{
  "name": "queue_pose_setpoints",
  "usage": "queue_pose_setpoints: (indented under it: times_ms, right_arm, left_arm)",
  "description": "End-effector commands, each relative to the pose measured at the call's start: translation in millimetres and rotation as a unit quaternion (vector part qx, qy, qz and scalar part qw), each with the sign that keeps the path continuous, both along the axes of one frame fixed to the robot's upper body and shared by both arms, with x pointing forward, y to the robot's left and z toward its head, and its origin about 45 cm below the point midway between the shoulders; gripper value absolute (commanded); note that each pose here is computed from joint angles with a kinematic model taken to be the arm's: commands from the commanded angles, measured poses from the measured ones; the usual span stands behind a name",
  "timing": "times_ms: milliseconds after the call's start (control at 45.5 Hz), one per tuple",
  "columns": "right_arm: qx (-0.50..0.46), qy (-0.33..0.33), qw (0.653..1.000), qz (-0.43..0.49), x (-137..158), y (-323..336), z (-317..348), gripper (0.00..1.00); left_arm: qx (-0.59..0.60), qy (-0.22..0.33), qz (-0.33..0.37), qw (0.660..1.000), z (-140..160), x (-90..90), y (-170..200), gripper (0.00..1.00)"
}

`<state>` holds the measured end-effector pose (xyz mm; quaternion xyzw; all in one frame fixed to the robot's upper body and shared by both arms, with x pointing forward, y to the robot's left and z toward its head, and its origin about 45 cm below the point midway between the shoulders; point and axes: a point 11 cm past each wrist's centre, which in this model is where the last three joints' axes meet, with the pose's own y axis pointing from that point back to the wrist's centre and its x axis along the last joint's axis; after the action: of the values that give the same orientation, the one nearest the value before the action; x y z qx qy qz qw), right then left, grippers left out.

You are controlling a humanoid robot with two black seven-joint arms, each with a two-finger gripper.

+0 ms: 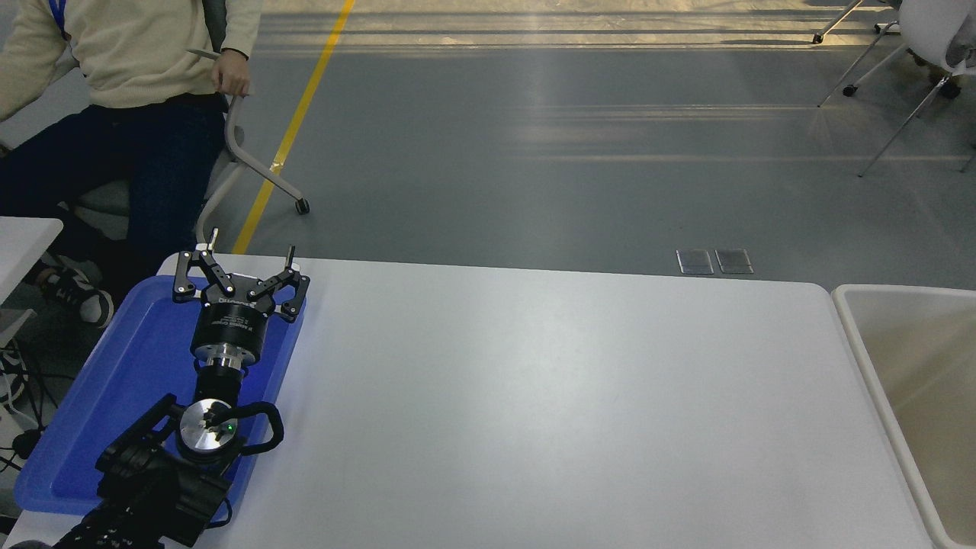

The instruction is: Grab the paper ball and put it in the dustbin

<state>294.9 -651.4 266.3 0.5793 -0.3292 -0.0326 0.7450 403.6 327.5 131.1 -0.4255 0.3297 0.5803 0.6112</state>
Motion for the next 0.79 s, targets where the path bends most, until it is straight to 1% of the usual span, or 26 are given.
queue_pose_setpoints:
  times_ms: [0, 154, 286, 440, 615, 769]
  right_arm:
    - [-0.066, -0.019, 0.998, 0.006, -21, -22, -37, 0.0]
    - [-0.076, -0.016, 0.996, 0.033, -20, -13, -64, 0.0]
    - [-0.065, -0.025, 0.997, 0.022, -23, -7, -81, 0.0]
    - [-0.066, -0.04, 0.997, 0.022, -20, 2, -98, 0.0]
    - [-0.097, -0.077, 0.992, 0.022, -18, 7, -116, 0.0]
    - [-0.115, -0.118, 0.986, -0.002, -14, 13, -128, 0.0]
  left_arm:
    - [-0.001, 0.0, 0.001, 1.0, 0, 0.0, 0, 1.0]
    - [-0.001, 0.0, 0.001, 1.0, 0, 0.0, 0, 1.0]
    - [-0.001, 0.0, 0.001, 1.0, 0, 0.0, 0, 1.0]
    - [-0.001, 0.0, 0.0, 1.0, 0, 0.0, 0, 1.0]
    - [-0.001, 0.0, 0.0, 1.0, 0, 0.0, 0, 1.0]
    - [-0.001, 0.0, 0.001, 1.0, 0, 0.0, 0, 1.0]
